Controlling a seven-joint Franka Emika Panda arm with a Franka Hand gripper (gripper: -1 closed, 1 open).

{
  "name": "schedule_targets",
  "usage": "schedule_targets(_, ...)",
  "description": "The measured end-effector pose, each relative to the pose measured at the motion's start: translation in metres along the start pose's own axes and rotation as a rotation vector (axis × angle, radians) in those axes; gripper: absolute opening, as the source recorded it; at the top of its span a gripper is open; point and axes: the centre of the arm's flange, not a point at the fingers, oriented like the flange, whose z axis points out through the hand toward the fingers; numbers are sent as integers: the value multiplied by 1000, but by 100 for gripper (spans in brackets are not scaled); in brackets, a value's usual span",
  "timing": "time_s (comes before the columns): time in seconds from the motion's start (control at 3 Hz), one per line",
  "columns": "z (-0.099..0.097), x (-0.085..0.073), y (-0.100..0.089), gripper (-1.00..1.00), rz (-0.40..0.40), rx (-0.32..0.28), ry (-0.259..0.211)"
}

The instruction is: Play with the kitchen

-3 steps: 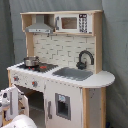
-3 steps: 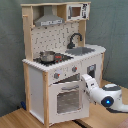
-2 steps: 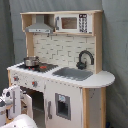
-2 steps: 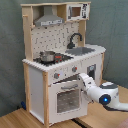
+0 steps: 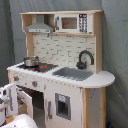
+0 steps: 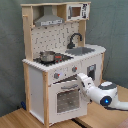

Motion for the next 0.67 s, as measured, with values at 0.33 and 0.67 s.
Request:
schedule_targets(0.33,20,-32,-28,100,-59,17,-36)
schedule_targets(0.67,45,-30,-25,100,-53,36,-36)
